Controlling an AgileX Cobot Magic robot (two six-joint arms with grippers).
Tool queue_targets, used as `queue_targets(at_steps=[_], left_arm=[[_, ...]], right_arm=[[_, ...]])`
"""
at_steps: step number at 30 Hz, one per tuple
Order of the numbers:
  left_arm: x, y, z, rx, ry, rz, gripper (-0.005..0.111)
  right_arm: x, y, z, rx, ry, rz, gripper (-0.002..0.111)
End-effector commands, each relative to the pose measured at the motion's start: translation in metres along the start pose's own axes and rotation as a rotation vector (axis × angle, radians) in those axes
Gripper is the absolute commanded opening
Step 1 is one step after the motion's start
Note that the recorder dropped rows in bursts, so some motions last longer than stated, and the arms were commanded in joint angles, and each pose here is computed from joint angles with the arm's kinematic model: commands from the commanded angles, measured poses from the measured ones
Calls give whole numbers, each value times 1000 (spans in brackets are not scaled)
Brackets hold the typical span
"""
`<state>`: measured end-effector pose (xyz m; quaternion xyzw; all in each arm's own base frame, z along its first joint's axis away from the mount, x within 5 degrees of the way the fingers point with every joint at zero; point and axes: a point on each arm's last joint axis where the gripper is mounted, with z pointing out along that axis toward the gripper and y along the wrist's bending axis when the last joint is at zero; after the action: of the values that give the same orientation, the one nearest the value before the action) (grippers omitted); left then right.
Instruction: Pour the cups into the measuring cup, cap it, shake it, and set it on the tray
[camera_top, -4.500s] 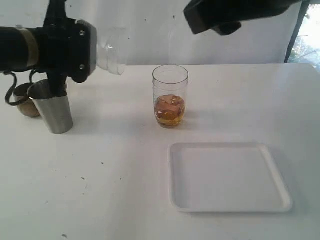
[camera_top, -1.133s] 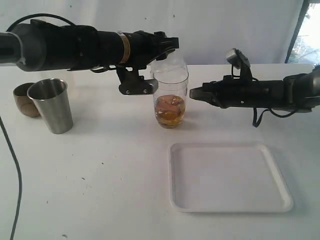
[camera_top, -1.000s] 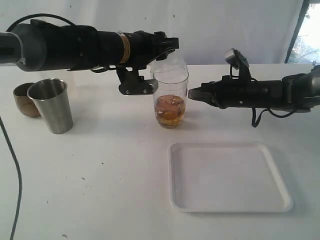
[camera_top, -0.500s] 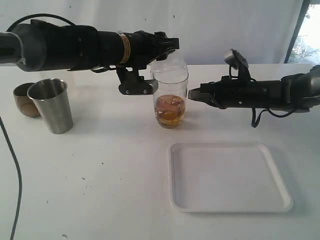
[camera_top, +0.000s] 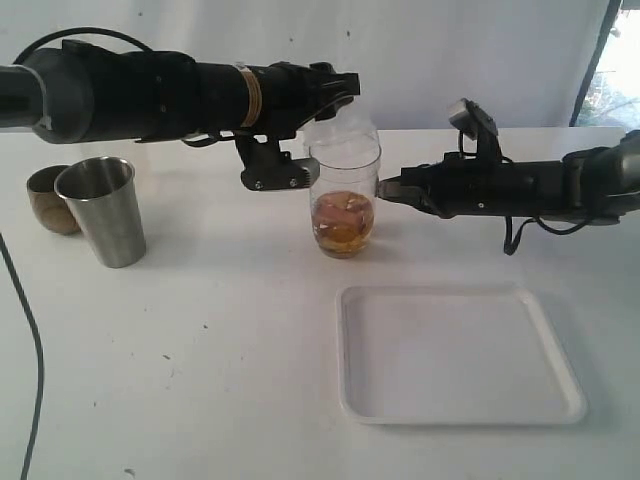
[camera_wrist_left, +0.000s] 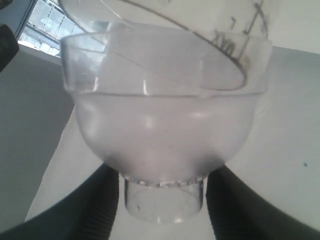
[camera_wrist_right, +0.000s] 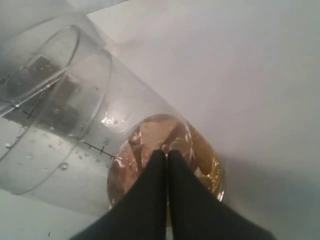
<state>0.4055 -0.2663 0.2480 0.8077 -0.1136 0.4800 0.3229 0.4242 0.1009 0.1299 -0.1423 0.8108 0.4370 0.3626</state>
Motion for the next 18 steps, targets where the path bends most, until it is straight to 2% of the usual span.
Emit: queue_targets(at_steps=[1,12,18], left_arm=[[-1,7,-1,-28,2,-44,49],[7,11,-6,-39,29,-90,49],[0,2,-6,39,7,-10,48]], right_arm=[[-1,1,1,-7,-1,-8,0],[-1,1,1,-7,-1,30,0],[-2,2,1,-14,-2,61,0]])
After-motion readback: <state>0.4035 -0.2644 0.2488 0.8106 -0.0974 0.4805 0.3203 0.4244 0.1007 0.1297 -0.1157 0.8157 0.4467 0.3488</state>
